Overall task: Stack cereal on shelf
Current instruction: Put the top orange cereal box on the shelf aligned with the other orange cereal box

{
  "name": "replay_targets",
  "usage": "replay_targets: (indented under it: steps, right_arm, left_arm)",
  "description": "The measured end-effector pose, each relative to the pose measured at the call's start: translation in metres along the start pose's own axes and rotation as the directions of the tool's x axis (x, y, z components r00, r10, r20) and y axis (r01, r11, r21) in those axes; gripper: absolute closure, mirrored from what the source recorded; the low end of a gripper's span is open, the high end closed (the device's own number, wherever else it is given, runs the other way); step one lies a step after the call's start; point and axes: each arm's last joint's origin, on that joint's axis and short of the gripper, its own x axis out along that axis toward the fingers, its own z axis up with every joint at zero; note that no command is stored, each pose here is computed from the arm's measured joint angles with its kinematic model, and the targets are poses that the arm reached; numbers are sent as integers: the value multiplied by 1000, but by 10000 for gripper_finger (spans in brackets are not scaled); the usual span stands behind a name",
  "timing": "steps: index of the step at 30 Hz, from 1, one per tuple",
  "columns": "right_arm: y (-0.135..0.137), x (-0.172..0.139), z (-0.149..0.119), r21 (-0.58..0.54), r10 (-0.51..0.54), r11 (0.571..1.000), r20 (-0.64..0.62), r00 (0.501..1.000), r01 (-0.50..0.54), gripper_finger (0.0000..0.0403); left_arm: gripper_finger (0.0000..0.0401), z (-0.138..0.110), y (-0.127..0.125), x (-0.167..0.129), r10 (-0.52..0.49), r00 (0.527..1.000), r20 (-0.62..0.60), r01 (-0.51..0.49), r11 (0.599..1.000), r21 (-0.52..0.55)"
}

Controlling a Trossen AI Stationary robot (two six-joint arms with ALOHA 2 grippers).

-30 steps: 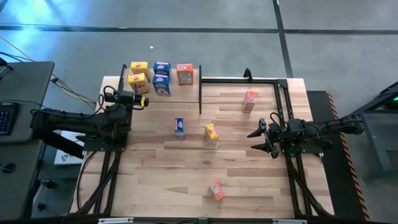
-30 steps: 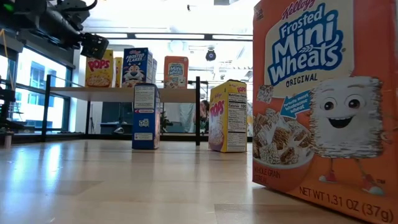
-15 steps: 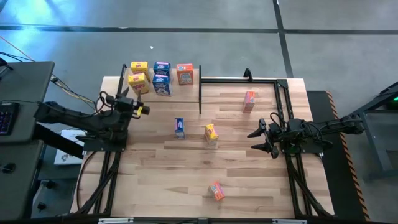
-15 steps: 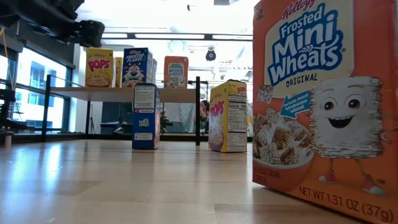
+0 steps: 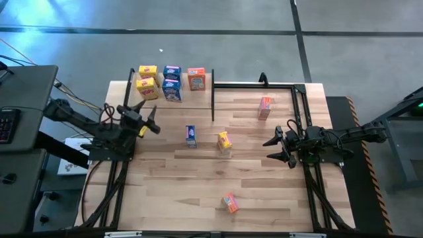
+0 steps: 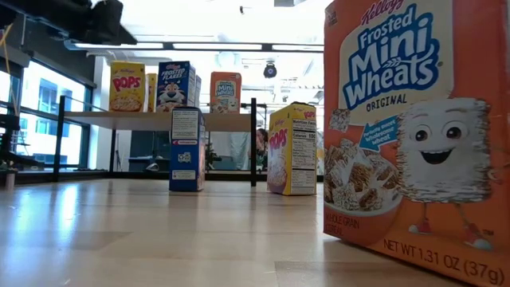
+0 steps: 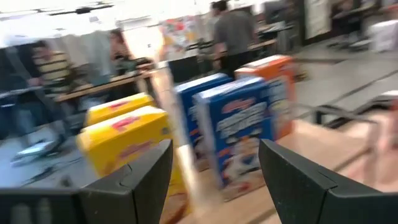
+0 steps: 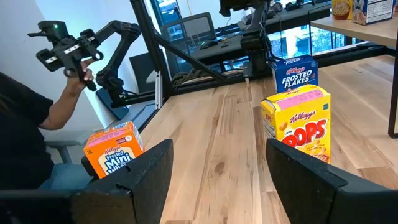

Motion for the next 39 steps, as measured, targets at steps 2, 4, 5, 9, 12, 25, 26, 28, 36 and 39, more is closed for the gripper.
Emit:
replay_targets:
  steps: [2,4,5,9,12,25,26,28,36,39]
  right_arm:
    - [0,0,0,0,0,1000,-1,1000,0,153]
    - [0,0,0,0,0,1000,0,1000,0,153]
    - [0,0,0,0,0,1000,0,1000,0,153]
    - [0,0,0,0,0,1000,-1,1000,0,153]
    - [0,0,0,0,0,1000,-2,1000,0,153]
    - [0,0,2,-2,5,1000,18,1000,-5,153]
    - [1,0,2,-2,6,1000,25,1000,-6,153]
    - [1,0,3,10,9,1000,32,999,-9,153]
    - [0,0,4,112,-27,993,47,999,21,153]
    - [-1,0,4,104,-70,993,60,996,63,153]
  left_arm:
    - [172,2,-1,-3,-61,998,21,62,998,-29]
    - [172,4,-3,-5,-117,992,43,120,991,-67]
    - [172,5,-3,-6,-141,989,53,146,985,-91]
    - [172,8,-6,-9,-242,965,102,258,946,-198]
    - [172,9,-8,-10,-311,941,134,335,908,-251]
    - [172,21,-8,-14,-476,831,288,555,677,-484]
    - [172,22,-8,-14,-476,828,296,560,671,-486]
    - [172,24,-6,-14,-469,828,308,560,670,-487]
    - [172,47,0,-14,-453,820,351,569,712,-411]
    - [172,62,4,-14,-438,820,369,560,750,-353]
